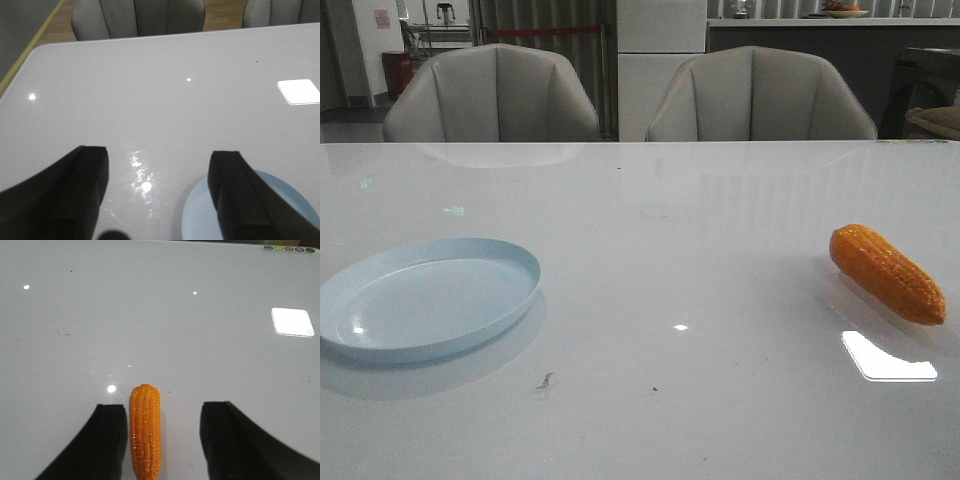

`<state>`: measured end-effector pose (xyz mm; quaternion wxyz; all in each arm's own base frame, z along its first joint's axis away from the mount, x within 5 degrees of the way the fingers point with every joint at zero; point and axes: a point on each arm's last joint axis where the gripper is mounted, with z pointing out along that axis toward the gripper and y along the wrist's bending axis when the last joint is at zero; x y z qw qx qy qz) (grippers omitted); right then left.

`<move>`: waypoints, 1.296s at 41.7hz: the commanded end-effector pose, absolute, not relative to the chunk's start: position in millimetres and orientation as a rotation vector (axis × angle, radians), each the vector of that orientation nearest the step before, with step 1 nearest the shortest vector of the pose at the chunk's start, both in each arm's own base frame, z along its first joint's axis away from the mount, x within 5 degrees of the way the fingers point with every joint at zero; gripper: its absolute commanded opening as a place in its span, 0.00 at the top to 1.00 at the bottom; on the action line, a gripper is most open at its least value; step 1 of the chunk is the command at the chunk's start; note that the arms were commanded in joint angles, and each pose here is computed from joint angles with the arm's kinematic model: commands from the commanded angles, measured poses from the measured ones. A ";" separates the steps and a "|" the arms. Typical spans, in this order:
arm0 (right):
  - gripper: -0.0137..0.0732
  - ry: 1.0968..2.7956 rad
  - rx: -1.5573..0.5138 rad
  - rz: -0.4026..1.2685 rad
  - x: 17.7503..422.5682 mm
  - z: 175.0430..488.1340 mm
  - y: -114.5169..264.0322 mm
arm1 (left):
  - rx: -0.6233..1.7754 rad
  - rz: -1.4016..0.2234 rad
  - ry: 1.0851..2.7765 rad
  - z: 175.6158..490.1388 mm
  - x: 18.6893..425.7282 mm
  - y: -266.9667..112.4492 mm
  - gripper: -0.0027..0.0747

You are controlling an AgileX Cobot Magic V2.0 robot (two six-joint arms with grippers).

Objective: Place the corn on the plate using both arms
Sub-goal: 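Open the left gripper and lower it onto the rim of the light blue plate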

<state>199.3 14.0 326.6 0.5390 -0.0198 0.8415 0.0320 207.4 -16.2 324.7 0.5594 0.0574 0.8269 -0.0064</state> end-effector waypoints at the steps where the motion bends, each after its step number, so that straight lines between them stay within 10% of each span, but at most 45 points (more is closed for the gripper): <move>1: 0.33 1.882 -0.044 0.063 202.1 346.7 12.5 | 0.089 -0.067 1.895 345.8 212.8 -18.5 0.33; 21: 0.33 1.909 -0.046 0.064 201.3 344.4 12.6 | 0.131 -0.081 2.295 353.8 305.7 -28.5 0.33; 38: 0.33 1.934 -0.048 0.064 200.5 342.3 12.6 | 0.171 -0.091 2.799 272.9 371.4 -35.2 0.33; 54: 0.33 1.934 -0.048 0.064 200.5 342.3 12.6 | 0.186 -0.090 2.917 229.1 386.1 -37.3 0.33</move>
